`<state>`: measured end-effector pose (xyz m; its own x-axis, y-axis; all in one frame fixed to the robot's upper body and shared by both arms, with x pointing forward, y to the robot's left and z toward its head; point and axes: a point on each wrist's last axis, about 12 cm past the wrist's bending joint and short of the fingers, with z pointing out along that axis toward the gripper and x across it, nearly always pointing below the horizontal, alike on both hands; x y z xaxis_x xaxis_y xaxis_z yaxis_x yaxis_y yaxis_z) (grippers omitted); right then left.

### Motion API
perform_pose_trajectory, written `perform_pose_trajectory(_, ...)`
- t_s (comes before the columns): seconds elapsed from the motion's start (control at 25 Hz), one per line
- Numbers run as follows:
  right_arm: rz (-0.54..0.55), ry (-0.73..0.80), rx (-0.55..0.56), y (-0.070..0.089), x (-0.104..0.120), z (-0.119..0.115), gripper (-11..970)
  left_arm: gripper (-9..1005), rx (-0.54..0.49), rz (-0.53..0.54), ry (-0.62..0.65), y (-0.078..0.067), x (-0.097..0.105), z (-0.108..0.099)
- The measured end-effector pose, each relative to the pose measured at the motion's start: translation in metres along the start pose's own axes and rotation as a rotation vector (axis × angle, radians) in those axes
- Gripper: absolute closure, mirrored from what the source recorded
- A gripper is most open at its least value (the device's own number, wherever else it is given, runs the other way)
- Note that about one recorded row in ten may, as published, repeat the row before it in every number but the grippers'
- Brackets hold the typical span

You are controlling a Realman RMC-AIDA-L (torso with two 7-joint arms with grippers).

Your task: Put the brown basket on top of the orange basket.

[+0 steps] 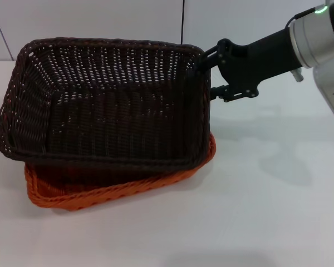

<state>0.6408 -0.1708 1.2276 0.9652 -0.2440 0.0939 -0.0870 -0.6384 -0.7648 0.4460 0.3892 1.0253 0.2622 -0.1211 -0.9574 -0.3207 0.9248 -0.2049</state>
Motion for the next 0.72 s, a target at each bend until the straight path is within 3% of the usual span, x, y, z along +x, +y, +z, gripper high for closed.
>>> perform_pose_trajectory(0.56,0.121,0.019,-0.020,0.025,-0.014,-0.029,422,221,-0.013,0.004,-0.006,0.002,-0.001,0.003)
perform_pose_trajectory(0.72,0.167,0.021,-0.009,0.039,-0.022,-0.040,422,221,-0.015,0.006,-0.003,0.002,-0.001,0.003)
